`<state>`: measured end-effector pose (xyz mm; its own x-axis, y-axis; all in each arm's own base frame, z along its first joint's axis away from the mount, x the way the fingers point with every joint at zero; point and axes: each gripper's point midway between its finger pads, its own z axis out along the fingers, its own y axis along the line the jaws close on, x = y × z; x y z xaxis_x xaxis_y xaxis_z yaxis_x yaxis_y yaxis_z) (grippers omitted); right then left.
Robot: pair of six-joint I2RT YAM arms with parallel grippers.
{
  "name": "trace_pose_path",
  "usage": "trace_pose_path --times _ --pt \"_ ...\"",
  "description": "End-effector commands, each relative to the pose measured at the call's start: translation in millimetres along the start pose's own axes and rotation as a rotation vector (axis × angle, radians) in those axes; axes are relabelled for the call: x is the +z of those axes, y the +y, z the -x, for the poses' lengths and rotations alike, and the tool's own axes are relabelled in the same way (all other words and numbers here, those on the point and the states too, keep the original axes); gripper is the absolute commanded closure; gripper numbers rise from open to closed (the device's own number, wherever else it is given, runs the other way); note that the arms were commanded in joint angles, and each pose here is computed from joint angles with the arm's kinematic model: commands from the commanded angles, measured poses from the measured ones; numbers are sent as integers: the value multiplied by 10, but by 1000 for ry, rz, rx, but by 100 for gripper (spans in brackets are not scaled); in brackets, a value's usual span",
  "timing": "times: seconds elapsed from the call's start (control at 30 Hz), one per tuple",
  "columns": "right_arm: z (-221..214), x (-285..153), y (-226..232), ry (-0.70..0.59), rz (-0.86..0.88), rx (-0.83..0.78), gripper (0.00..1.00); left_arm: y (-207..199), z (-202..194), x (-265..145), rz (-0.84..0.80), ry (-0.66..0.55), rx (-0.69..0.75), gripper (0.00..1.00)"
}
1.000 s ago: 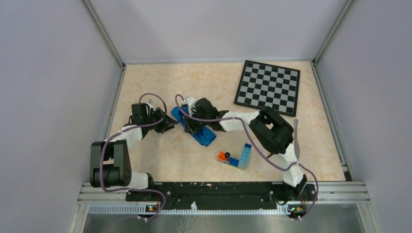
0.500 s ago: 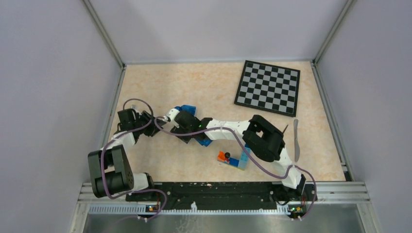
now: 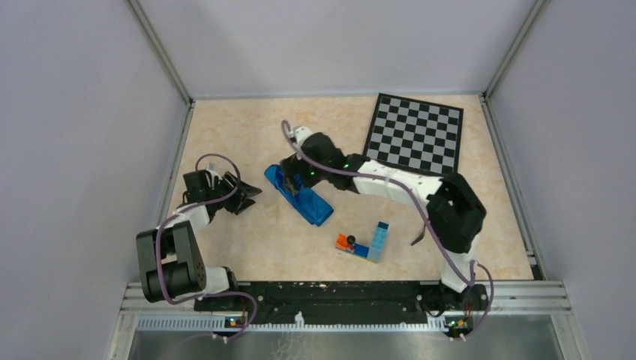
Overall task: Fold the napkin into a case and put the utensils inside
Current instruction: Fold the 2/3-rectangle-folded napkin at the center of the board, then grasp the top corner of the smaller rectangle folded napkin from the folded napkin.
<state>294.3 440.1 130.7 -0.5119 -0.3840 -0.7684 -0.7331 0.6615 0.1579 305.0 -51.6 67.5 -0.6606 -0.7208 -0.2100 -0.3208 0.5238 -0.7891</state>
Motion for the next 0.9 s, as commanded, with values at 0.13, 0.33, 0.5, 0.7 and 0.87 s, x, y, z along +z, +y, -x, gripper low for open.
trace_pose_path --times 0.13,0.33,0.5,0.7,0.87 --pt "499 -171 -511 -234 346 510 16 -125 39 54 -71 36 70 41" --pt "400 122 -654 -239 485 473 13 -165 14 64 -83 48 80 41" --pt "238 355 -712 -196 490 482 13 -194 13 50 -92 47 93 40" --pt "166 494 -650 -220 593 524 13 -213 14 47 -100 48 94 40" --pt "191 605 -635 -221 645 543 15 -219 0 44 -107 54 101 40"
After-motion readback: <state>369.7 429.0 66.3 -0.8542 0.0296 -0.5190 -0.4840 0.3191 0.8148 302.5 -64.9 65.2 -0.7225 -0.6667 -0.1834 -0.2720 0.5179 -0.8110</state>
